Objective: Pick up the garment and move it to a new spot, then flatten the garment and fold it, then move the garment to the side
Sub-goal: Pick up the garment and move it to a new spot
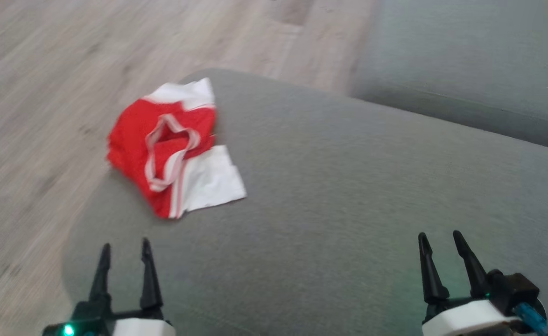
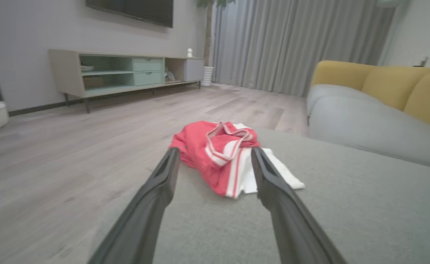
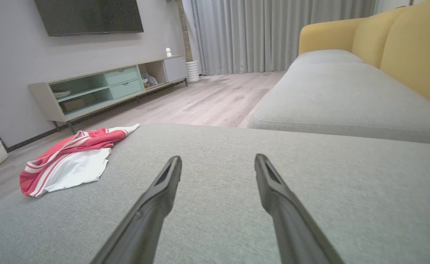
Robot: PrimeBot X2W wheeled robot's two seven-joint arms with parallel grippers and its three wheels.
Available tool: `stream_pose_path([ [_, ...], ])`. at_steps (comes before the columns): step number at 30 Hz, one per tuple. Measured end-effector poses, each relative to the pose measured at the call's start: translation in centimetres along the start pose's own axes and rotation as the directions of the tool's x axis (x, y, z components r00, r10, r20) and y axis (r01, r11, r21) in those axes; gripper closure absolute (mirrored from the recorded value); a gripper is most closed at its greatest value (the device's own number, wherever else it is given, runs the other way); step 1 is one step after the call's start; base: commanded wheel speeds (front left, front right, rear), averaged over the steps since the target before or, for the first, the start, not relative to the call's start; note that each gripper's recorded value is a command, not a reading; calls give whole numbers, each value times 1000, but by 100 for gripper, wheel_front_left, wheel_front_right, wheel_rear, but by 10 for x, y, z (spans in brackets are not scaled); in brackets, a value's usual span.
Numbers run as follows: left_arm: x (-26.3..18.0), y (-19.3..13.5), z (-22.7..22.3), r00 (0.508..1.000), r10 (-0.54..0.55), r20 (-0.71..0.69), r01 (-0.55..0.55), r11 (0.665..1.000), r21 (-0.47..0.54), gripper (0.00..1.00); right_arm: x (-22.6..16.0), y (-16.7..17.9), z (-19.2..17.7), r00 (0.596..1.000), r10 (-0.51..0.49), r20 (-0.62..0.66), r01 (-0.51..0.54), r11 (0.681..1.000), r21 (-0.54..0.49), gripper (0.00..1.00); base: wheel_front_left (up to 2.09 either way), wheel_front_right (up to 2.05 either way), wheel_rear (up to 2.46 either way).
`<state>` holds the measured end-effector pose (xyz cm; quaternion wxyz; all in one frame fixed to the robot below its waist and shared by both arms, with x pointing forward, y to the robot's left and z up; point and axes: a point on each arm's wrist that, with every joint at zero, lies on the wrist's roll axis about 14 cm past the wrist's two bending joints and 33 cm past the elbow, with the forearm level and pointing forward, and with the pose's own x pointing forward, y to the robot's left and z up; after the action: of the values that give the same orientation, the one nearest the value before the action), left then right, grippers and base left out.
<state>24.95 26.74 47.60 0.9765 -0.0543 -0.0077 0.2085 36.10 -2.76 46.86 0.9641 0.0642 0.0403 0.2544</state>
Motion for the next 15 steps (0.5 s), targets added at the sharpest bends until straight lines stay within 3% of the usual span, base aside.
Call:
stream_pose_path([
  [6, -5, 35, 2, 992, 128, -6, -128, 992, 23, 0, 32, 22, -7, 996, 92, -19, -92, 996, 14, 0, 0, 0, 0],
  [11, -5, 44, -3, 986, 163, -31, -162, 986, 38, 0, 44, 25, -16, 991, 125, -42, -125, 992, 15, 0, 0, 0, 0],
  [15, 21, 41, 10, 991, 137, 0, -137, 988, 69, 0, 51, 12, -22, 990, 126, -57, -126, 992, -4, 0, 0, 0, 0],
])
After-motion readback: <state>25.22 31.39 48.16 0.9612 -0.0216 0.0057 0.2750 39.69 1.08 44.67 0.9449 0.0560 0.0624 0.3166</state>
